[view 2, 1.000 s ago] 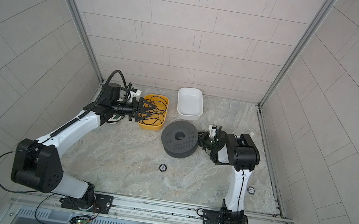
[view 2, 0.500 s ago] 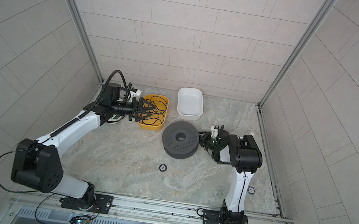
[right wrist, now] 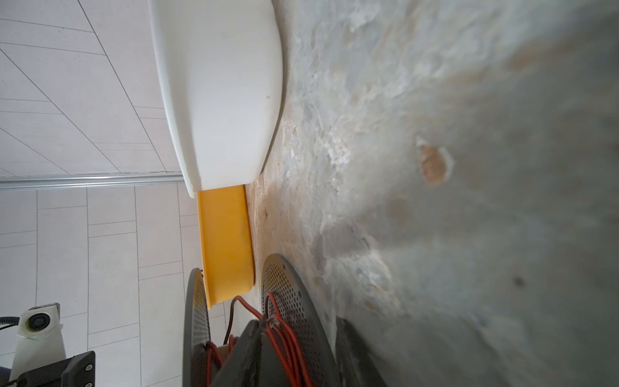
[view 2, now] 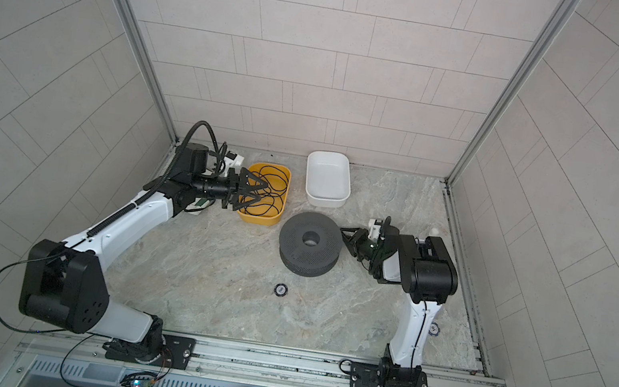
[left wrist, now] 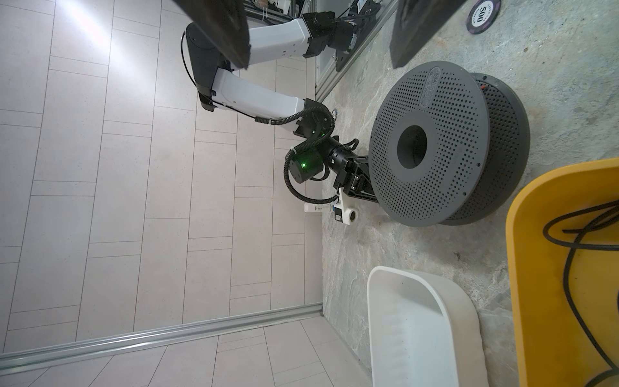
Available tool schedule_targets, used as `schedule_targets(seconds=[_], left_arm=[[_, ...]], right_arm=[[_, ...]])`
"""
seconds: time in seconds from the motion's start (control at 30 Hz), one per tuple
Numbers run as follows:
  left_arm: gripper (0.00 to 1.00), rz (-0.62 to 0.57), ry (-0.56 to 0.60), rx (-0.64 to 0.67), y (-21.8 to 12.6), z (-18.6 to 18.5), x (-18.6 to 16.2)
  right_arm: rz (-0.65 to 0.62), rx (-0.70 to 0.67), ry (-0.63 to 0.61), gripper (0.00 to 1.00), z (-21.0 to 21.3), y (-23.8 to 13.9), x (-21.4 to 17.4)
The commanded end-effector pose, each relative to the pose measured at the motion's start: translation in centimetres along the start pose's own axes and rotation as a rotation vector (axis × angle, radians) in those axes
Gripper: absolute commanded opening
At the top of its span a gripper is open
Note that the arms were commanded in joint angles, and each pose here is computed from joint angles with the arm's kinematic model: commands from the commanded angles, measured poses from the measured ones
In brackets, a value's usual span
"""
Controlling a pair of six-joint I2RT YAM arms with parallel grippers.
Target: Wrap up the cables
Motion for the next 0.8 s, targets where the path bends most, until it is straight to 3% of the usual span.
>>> schedule_targets(seconds=[0.0, 0.2, 0.4, 0.53, 0.77], left_arm=[[0.72, -0.001, 0.038, -0.015, -0.3, -0.7, 0.1], [0.72, 0.01, 0.059, 0.075, -0.3, 0.3, 0.0], [0.73, 0.003, 0.107, 0.158, -0.7, 0.5, 0.1], [0.76, -0.009, 0.192, 0.319, -1.8, 1.1, 0.1], [0.99, -0.116, 0.246, 0.476, -2.8, 2.5, 1.6]], right_arm=[[-0.023, -0.092, 0.005, 0.37, -0.9, -1.1, 0.0], [-0.022, -0.235, -0.091, 0.41, 1.0, -3.1, 0.6], [-0.027, -0.284, -0.137, 0.45, 2.9, -4.4, 1.5], [-0.016, -0.347, -0.224, 0.49, 4.6, -5.6, 1.7], [-0.077, -0.491, -0.449, 0.59, 8.3, -9.2, 2.6]])
Point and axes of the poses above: each gripper's point midway between its finger pads, its own y axis out along the fingers, its own z axis along the line the jaws close on, x = y × z, the point moved 7 cm from there along -y, back along the fingers, and after that the axes turned 2 degrees about y, right-handed, at the moved point
